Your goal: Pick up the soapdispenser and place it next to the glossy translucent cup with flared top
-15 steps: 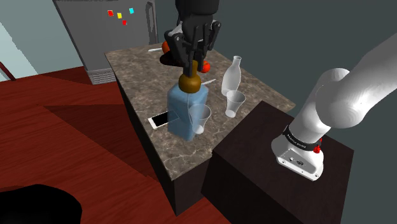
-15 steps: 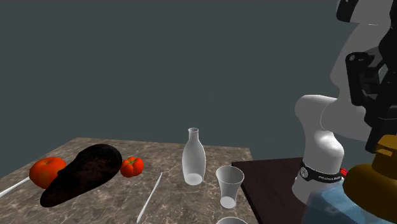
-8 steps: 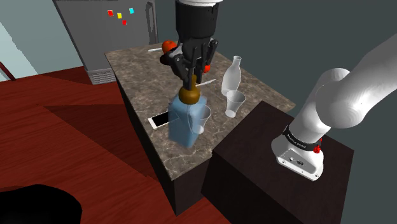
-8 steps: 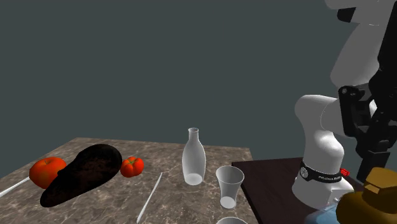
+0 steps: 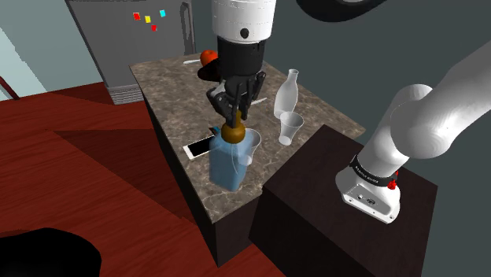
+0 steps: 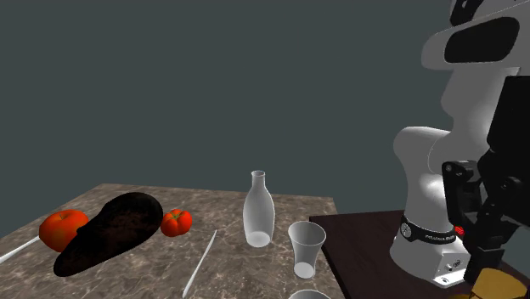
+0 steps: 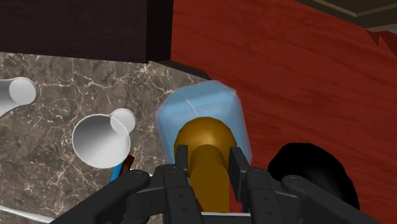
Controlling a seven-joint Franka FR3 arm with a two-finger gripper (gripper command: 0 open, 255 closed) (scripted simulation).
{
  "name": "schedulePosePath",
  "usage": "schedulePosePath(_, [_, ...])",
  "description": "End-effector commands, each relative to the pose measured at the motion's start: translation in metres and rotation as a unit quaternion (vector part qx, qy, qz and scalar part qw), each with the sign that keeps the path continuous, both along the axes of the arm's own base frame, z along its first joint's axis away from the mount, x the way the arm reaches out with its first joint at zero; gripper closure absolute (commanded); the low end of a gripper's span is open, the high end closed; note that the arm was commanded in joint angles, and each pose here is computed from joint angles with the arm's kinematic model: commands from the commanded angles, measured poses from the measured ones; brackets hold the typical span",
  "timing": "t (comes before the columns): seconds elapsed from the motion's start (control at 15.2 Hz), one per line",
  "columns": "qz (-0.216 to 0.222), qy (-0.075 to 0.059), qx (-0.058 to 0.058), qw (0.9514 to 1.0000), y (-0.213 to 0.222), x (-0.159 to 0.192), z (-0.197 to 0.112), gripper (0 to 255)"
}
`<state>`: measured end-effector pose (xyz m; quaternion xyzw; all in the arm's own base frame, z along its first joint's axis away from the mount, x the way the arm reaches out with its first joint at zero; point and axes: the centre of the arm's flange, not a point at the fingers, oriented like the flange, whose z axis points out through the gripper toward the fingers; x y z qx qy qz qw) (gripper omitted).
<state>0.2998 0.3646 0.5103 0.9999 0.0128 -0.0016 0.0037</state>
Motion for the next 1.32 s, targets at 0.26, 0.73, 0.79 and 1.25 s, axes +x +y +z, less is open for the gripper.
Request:
schedulePosePath(0.26, [0.0,0.0,0.0,1.0,-0.001,0.001,-0.031,255])
schedulePosePath(0.73, [0.0,0.0,0.0,1.0,-0.001,0.001,-0.068,255])
schedulePosePath(0.79, [0.0,0.0,0.0,1.0,-0.001,0.001,-0.073,255])
schedulePosePath(1.25, [0.0,0.0,0.0,1.0,-0.001,0.001,-0.11,255])
